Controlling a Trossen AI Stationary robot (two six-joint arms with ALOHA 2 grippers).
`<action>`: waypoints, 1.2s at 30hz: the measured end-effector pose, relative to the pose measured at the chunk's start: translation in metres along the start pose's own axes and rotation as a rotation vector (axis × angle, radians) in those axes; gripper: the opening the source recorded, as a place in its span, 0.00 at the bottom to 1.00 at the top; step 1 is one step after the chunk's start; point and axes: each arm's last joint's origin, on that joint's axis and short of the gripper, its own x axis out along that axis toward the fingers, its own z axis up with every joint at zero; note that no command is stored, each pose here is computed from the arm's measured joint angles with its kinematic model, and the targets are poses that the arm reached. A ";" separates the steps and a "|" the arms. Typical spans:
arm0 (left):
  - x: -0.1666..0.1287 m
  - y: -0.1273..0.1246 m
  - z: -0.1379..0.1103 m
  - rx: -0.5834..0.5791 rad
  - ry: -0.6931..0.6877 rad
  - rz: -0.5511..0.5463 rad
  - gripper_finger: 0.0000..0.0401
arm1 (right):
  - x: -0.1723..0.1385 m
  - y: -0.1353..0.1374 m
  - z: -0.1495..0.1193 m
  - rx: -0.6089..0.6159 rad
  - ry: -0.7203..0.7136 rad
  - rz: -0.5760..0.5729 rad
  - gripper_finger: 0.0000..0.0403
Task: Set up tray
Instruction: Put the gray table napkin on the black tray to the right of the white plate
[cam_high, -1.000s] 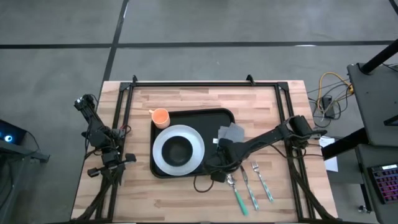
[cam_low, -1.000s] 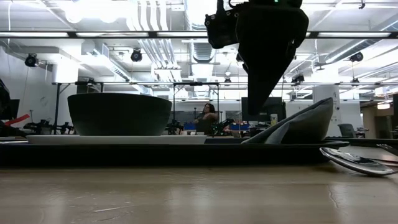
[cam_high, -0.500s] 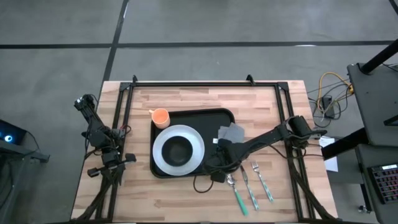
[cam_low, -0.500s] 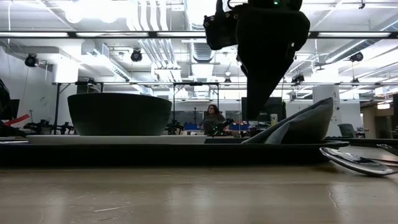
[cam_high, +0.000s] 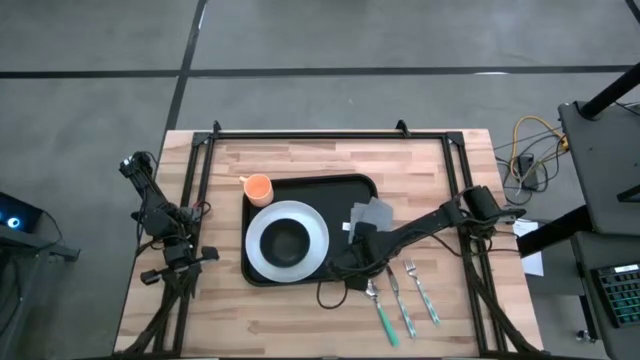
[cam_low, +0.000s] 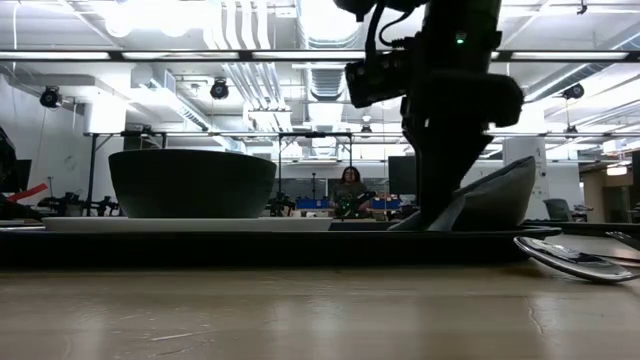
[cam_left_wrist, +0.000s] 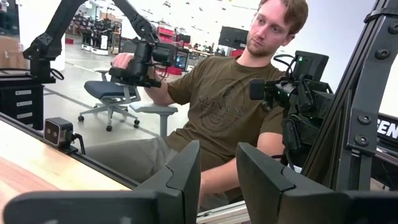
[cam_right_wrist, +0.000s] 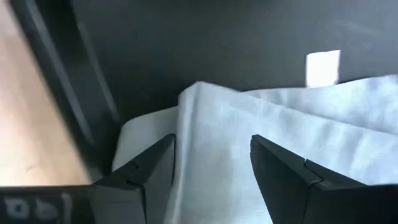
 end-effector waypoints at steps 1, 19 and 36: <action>0.000 0.000 0.000 0.000 0.000 0.000 0.21 | 0.000 -0.001 0.000 0.001 -0.008 -0.012 0.48; 0.000 0.000 0.000 0.000 0.000 0.000 0.21 | 0.001 -0.003 0.003 0.011 -0.014 -0.002 0.28; 0.000 0.000 0.000 0.000 0.000 0.000 0.21 | 0.005 -0.002 0.000 -0.017 0.016 0.042 0.02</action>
